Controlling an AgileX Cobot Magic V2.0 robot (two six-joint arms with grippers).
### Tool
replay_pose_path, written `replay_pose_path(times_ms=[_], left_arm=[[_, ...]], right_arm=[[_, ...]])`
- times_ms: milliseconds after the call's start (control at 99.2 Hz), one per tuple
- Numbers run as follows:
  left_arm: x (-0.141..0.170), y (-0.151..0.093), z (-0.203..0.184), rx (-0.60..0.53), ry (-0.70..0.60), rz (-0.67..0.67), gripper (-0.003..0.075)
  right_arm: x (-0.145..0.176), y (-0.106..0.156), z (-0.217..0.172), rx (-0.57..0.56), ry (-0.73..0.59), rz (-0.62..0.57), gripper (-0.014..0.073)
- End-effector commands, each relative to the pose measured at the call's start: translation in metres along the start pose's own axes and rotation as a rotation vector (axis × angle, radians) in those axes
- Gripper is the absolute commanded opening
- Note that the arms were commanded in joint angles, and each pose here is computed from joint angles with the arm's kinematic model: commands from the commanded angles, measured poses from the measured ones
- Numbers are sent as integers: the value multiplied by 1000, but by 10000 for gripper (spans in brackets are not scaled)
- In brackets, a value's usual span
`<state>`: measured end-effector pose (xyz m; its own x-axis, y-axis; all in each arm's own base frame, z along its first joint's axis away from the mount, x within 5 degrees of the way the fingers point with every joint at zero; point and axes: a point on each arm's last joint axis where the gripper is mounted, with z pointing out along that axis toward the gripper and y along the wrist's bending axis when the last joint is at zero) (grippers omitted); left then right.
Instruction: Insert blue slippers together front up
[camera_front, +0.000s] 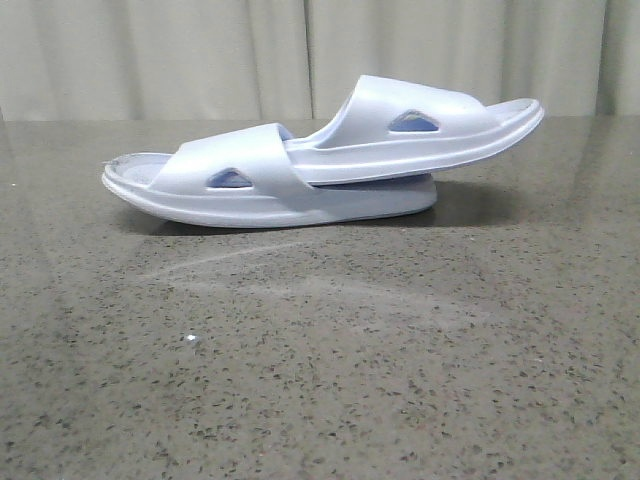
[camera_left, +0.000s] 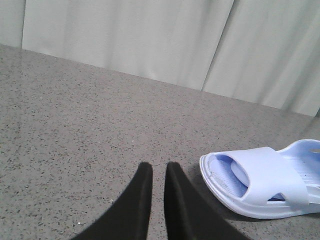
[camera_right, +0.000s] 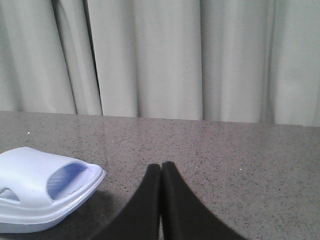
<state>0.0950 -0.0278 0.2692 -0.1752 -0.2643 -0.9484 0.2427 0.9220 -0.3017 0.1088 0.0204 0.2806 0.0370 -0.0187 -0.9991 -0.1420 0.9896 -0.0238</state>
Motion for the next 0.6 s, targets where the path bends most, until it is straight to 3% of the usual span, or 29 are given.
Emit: replay_pose_path(times_ms=[0, 595], left_arm=[[-11, 0, 0, -20, -52, -8, 16], [-15, 3, -1, -53, -90, -2, 16]], right_arm=[[-12, -4, 0, 47, -59, -23, -107], [-12, -4, 0, 47, -59, -23, -107]])
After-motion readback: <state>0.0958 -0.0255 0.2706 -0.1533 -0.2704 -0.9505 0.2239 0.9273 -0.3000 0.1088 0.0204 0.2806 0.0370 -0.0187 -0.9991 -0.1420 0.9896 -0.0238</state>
